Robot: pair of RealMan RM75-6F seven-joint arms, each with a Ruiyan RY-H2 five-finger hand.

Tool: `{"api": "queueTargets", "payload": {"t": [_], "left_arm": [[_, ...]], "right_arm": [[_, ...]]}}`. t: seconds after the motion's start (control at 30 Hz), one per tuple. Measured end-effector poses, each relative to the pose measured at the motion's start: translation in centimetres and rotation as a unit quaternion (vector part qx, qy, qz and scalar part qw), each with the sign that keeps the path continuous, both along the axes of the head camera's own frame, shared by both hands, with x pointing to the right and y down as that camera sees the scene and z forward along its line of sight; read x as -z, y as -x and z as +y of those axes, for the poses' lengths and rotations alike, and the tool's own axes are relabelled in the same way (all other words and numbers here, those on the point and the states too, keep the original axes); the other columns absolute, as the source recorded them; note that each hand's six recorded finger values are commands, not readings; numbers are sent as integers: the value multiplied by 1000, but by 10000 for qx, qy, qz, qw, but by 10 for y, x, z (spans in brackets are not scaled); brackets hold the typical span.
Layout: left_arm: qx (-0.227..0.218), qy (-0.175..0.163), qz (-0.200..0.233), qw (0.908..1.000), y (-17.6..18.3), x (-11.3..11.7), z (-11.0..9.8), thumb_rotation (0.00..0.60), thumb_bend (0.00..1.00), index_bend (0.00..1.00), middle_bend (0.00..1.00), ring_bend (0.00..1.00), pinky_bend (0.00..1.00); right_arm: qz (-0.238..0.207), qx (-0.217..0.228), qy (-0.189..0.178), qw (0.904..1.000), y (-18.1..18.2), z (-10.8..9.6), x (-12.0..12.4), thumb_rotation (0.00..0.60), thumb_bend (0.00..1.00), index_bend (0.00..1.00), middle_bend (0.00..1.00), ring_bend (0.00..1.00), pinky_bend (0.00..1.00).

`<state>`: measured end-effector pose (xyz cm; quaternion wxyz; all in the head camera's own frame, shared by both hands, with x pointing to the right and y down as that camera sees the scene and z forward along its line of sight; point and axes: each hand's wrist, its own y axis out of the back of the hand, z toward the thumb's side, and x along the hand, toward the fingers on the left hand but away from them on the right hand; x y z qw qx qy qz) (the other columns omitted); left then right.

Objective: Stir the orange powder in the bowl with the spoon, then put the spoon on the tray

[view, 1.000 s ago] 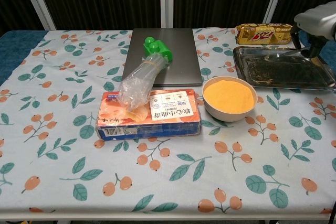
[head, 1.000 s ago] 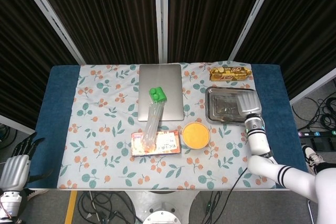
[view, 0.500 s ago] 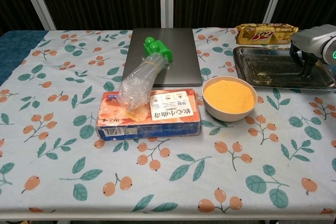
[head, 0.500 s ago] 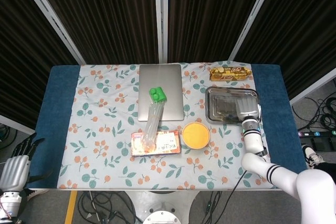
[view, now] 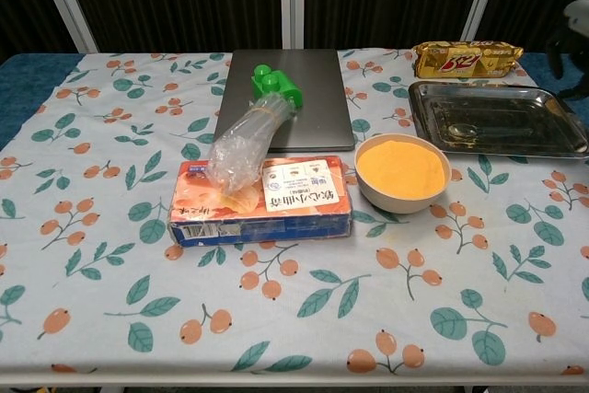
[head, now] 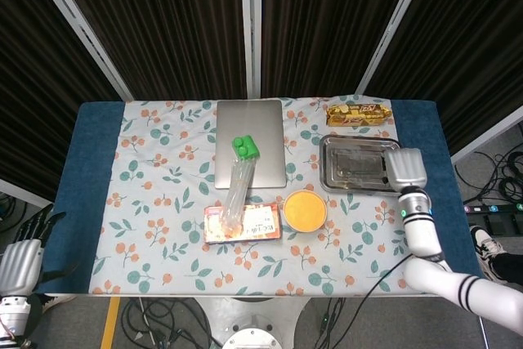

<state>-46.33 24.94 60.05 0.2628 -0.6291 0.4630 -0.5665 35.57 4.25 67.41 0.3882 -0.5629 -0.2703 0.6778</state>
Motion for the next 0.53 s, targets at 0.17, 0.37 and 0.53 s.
{"api": "queueTargets", "payload": {"t": [0.17,0.37,0.53], "left_arm": [[-57,-41,-5,10000,-2,1,-5,600,123,204,120,77,117],[-183,-95,4,9998,-10,2,-12,600,123,204,120,77,117],[-246,-140,2,9996,-14,4,-15,600,123,204,120,77,117]], "right_arm": [[-438,-312,-393,9978,-38,34,54,600,238,327,375,278,399],[-1191,-480,-446,9907,-65,92,82,600,240,132,152,32,187],[-1552,-537,-789,9833,-81,136,109,600,241,126,143,27,180]]}}
